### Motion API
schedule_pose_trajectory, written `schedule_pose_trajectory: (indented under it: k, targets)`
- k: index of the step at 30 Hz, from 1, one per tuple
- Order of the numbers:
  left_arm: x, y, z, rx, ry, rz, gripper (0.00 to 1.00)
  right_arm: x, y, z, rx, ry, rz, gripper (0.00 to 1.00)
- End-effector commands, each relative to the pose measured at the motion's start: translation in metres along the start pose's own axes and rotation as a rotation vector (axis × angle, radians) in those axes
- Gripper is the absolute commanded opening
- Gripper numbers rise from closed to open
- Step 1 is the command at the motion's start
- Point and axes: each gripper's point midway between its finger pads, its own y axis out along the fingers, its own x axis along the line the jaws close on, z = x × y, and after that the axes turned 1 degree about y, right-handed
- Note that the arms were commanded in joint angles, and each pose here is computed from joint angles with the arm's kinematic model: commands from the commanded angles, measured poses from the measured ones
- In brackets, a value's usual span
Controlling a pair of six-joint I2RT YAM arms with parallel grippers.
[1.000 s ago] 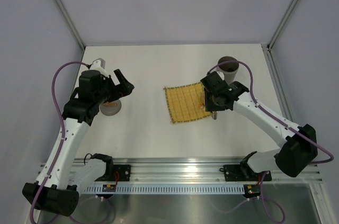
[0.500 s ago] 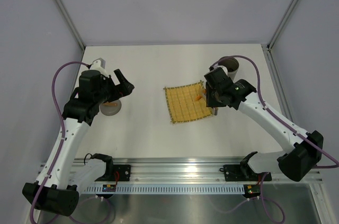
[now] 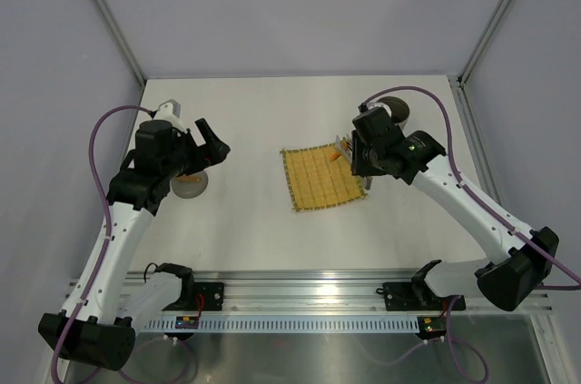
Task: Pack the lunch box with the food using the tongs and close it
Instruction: Place the fake food in the packing box.
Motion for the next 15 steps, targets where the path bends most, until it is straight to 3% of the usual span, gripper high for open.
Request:
schedule_pose_trajectory:
  k: [1,15]
  targets:
    - [-0.007,0.002,-0.009,-0.031,0.003,0.034,0.99,0.008,-0.021,-0.034,-0.112,-0.009,-0.026,0.13]
    - [-0.005,-0.004,-0.013,-0.043,0.022,0.018,0.99,-0.028,-0.058,-0.116,-0.308,-0.002,0.14,0.13]
